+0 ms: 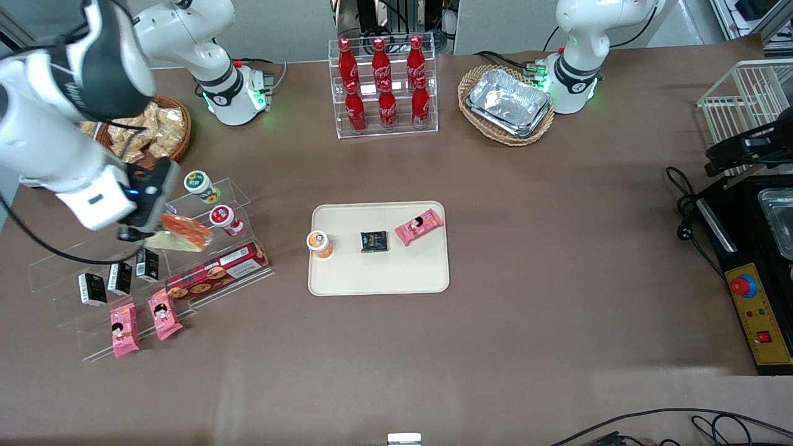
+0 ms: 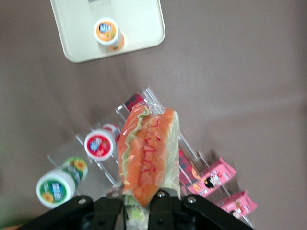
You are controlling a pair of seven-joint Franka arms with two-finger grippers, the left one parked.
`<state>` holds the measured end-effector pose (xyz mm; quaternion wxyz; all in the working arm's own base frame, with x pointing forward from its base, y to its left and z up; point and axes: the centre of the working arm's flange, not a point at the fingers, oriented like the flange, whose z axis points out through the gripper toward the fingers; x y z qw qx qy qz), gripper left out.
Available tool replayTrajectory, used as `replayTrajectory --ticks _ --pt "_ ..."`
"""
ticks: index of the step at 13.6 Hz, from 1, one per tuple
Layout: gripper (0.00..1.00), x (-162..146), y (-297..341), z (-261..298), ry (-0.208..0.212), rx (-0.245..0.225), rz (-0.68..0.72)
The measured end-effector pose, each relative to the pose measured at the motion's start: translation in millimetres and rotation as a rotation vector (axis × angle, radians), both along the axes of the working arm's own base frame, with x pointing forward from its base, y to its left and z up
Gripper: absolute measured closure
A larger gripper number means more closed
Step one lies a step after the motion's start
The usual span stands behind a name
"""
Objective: Place sandwich on tray
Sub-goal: 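Carry the sandwich with the right gripper over the cream tray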
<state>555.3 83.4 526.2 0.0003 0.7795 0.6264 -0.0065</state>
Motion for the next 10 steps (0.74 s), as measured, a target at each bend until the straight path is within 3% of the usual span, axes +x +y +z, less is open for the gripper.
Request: replayTrajectory --ticks 2,6,10 --pt "0.83 4 43 -15 0.018 -0.017 -0.013" --pt "0.85 18 136 -55 0.061 0.010 0.001" --pt "0.85 25 245 -95 0.023 -0.029 -0.007"
